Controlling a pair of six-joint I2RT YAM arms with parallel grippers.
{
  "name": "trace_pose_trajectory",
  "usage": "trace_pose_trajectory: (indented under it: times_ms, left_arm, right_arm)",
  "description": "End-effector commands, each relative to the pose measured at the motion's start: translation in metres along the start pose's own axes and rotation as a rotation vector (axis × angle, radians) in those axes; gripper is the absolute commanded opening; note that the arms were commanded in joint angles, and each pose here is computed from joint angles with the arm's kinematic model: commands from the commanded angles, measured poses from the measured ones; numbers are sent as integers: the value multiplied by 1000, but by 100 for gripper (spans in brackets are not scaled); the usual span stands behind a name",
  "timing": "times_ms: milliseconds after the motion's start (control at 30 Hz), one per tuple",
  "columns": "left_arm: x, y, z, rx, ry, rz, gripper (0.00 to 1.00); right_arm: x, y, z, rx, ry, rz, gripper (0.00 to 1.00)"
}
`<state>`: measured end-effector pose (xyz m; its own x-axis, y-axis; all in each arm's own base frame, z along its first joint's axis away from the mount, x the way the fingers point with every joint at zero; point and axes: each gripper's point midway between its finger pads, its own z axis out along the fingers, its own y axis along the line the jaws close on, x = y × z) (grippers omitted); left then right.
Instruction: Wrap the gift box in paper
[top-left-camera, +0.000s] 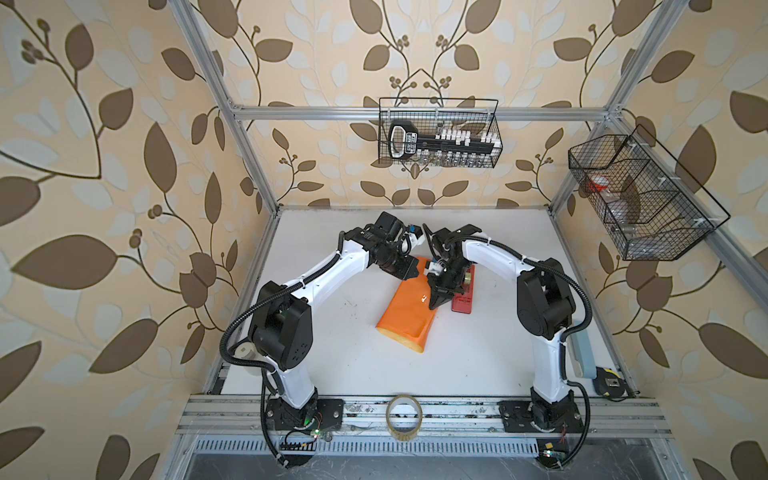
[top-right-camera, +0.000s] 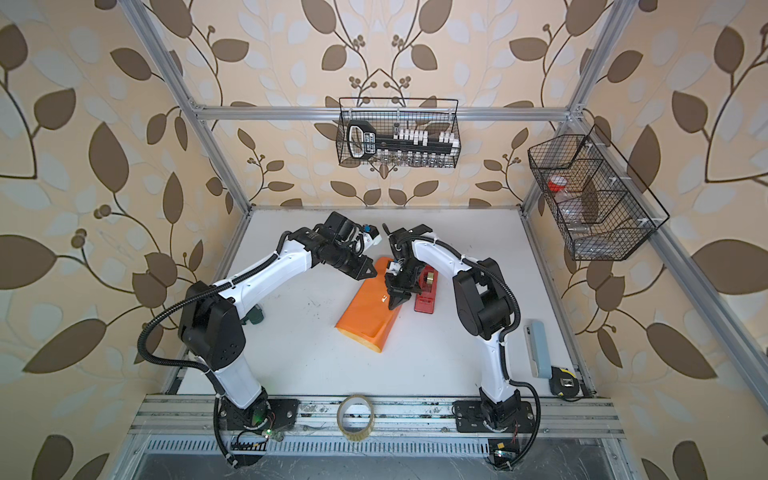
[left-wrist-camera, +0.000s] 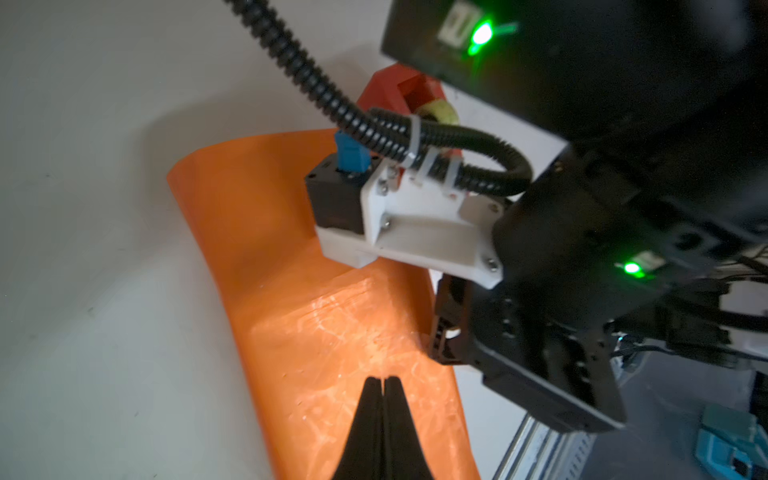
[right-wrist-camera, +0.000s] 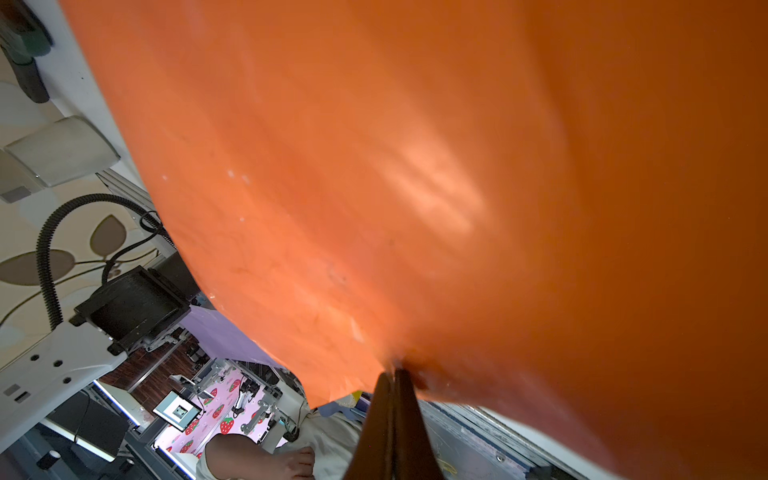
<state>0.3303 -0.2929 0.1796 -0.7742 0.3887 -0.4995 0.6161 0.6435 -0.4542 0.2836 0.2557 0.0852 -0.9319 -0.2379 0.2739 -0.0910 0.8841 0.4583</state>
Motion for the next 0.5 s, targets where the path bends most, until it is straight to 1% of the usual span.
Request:
trace_pose_trajectory:
  times_ms: [0,67,333,467]
  left_arm:
    - [11,-19,9,121,3,-110,0]
    - [18,-18,17,119,-3,-110,0]
    - [36,-24,43,111,-48,-15,0]
    - [36,-18,53,82,-70,-22,0]
  right_arm:
    - [-16,-29,28,114,13,-10,0]
    - [-15,-29,28,115,13,-11,0]
    - [-15,-31,26,122,10,-10,0]
    - [-15,-30,25,124,9,-10,0]
